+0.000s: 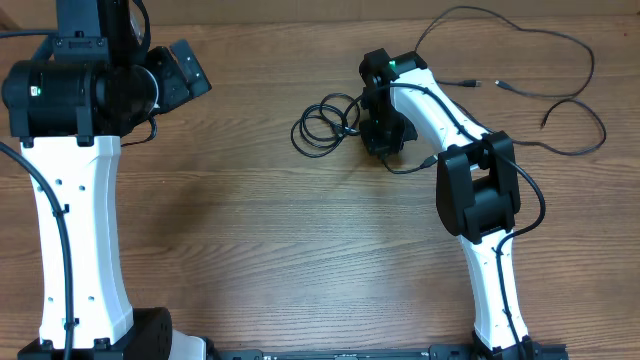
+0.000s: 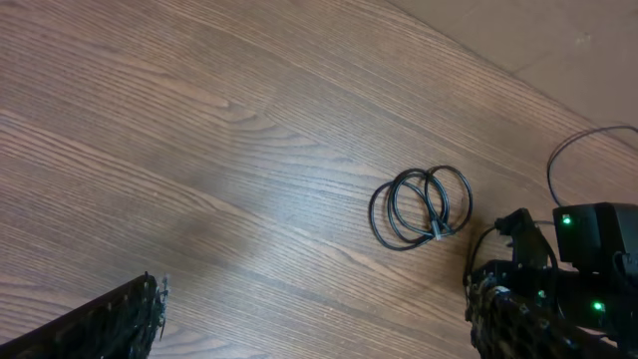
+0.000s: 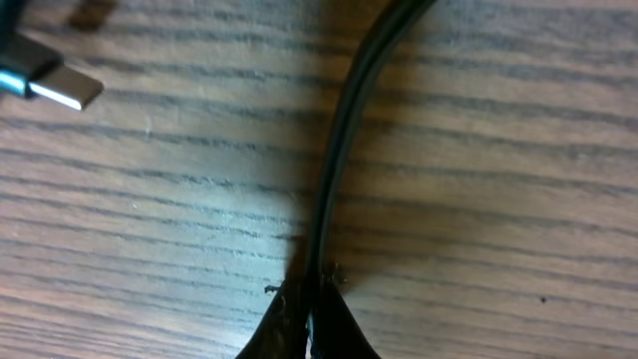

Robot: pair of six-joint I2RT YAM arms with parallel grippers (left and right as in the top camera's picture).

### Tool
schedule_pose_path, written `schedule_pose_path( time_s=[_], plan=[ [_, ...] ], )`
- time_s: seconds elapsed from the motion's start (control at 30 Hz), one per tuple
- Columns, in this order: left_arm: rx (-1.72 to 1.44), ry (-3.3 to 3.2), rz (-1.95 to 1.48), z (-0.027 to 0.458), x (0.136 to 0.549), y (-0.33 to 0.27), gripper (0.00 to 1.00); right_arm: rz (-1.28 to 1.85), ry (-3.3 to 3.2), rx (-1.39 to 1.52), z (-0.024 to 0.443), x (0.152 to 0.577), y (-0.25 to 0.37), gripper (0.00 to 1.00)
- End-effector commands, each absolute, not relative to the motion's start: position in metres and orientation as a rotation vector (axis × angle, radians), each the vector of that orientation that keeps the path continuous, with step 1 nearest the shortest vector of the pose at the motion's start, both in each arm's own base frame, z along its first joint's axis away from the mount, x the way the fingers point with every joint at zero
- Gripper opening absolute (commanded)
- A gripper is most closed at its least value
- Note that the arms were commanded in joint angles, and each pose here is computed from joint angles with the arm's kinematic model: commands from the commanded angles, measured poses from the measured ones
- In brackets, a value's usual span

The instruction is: Untangle cables

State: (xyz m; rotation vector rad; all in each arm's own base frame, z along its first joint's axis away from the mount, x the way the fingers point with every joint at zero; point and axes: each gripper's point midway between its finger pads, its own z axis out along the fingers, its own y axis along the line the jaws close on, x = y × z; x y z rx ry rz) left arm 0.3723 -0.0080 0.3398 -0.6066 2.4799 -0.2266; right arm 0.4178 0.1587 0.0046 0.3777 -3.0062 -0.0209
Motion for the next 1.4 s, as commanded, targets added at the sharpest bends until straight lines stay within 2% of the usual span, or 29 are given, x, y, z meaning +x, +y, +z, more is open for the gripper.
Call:
schedule_pose_path(
  time_s=[0.0, 0.2, 0.43, 0.67, 1.1, 1.23, 1.37],
  plan=[
    [-0.615, 2.486, -0.207, 0.336, 0.374, -0.006, 0.99, 0.008, -2.969, 0.364, 0.002, 0.410, 0.153, 0.04],
    [-0.618, 2.485, -0.198, 0.336, 0.374, -0.005, 0.99, 0.119, -2.920, 0.358, 0.007, 0.400, 0.135, 0.04],
    [-0.619, 2.485, -0.197, 0.336, 0.374, -0.005, 0.99, 0.133, -2.964, 0.315, 0.031, 0.407, 0.113, 0.04],
    [-0.619, 2.484, -0.198, 0.336, 0.374, -0.005, 0.99, -0.016, -2.952, 0.400, 0.048, 0.404, 0.110, 0.04],
    [-0.618, 2.483, -0.199, 0.336, 0.374, -0.005, 1.00, -0.045, -2.956, 0.367, 0.048, 0.404, 0.114, 0.04],
    [-0.618, 2.482, -0.199, 0.337, 0.374, -0.005, 1.00, -0.028, -2.957, 0.321, 0.050, 0.403, 0.112, 0.13],
    [-0.618, 2.481, -0.198, 0.336, 0.374, -0.005, 1.00, -0.018, -2.966, 0.303, 0.058, 0.404, 0.111, 0.31]
  ],
)
